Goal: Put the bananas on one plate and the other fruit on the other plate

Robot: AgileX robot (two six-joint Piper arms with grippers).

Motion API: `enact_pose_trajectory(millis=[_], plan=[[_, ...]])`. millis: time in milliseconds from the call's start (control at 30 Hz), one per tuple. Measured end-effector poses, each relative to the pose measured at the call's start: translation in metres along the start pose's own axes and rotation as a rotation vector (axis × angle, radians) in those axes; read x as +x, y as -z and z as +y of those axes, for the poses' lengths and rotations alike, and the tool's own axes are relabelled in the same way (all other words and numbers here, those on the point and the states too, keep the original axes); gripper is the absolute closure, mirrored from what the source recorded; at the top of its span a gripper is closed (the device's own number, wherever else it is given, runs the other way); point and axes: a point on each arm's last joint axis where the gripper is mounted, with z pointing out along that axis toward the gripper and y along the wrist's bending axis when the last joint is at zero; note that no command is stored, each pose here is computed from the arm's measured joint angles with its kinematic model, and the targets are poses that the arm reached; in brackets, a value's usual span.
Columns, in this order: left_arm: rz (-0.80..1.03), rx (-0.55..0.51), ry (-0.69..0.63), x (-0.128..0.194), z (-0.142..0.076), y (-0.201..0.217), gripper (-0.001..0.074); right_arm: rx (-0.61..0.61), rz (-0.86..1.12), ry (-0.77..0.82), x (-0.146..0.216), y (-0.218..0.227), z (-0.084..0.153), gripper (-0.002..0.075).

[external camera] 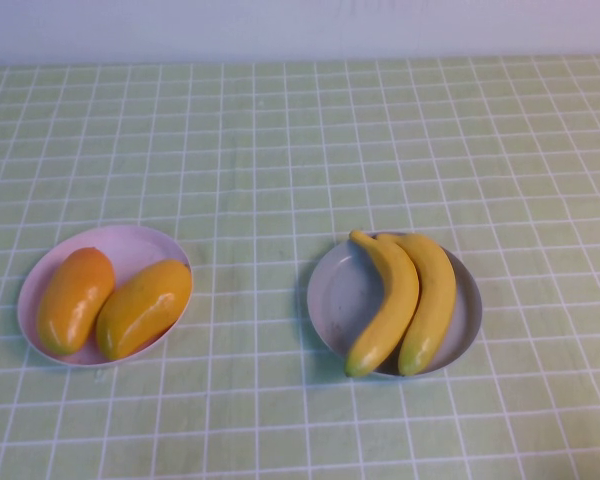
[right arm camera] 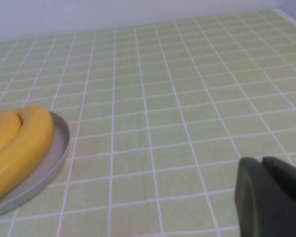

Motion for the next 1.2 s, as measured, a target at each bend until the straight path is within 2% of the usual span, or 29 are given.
enact_pose_trajectory(millis=[567,1200], plan=[[0.000,0.000,0.000,0.0000,0.0000,0.0000,0.0732,-0.031,0.062,0.099,0.0059,0.0005,0.0021,0.0741],[0.000,0.000,0.000,0.0000,0.0000,0.0000,0.0732,-0.034,0.062,0.101,0.0059,0.0005,0.0024,0.0741]])
